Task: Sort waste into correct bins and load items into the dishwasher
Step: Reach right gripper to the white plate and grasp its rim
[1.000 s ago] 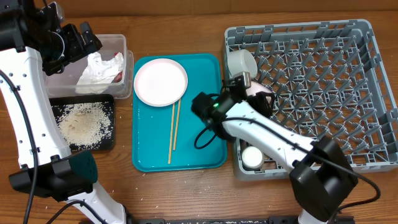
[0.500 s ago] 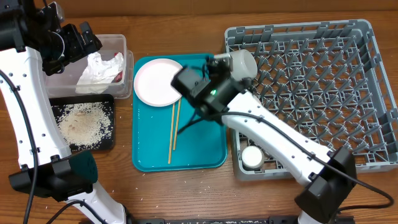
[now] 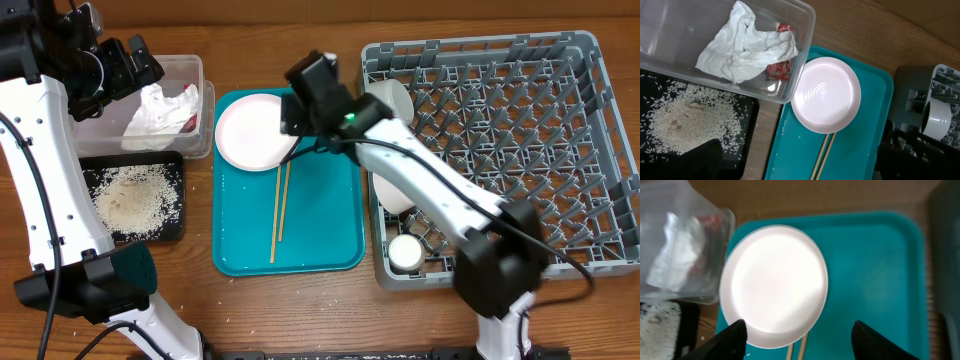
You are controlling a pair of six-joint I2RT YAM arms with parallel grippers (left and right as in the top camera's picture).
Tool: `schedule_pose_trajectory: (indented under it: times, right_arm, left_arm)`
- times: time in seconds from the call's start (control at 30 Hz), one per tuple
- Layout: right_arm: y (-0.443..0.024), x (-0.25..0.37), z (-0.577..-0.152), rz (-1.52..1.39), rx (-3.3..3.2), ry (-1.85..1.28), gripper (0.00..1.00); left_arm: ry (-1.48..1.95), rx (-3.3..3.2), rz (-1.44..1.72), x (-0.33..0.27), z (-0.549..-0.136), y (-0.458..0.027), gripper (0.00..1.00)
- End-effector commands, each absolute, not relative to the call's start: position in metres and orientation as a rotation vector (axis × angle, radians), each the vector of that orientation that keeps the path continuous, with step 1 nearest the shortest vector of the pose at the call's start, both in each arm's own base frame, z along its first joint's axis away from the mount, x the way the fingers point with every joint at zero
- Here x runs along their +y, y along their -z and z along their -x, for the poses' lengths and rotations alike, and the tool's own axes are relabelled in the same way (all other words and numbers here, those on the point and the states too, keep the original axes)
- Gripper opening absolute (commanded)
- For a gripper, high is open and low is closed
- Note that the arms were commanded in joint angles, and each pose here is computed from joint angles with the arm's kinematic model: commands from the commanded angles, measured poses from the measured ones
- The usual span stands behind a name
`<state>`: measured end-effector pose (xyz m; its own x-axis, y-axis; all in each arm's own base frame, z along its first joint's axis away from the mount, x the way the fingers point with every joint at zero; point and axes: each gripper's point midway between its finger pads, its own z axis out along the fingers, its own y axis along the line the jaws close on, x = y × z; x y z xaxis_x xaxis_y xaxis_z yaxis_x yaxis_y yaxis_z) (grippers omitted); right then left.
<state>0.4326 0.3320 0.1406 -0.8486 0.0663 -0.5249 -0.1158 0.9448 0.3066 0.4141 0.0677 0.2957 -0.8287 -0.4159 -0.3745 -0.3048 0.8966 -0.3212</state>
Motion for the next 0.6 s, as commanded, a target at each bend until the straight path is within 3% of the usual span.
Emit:
schedule_pose_trajectory:
  times: [0.0, 0.3, 0.57]
  right_arm:
    - [-0.096, 0.342, -0.426, 0.039, 2.639, -0.458, 0.67]
    - [-0.037, 0.343, -0.431, 0.005, 2.708, -0.413, 0.59]
    - [-0.019, 0.347, -0.429, 0.004, 2.739, -0.428, 0.34]
  left_arm:
    - [0.346, 2.609, 0.480, 0.061, -0.415, -0.301, 1.00]
    - [0.346, 2.609, 0.479, 0.061, -0.415, -0.301, 1.00]
    - [0.346, 2.609, 0.480, 0.061, -0.415, -0.301, 1.00]
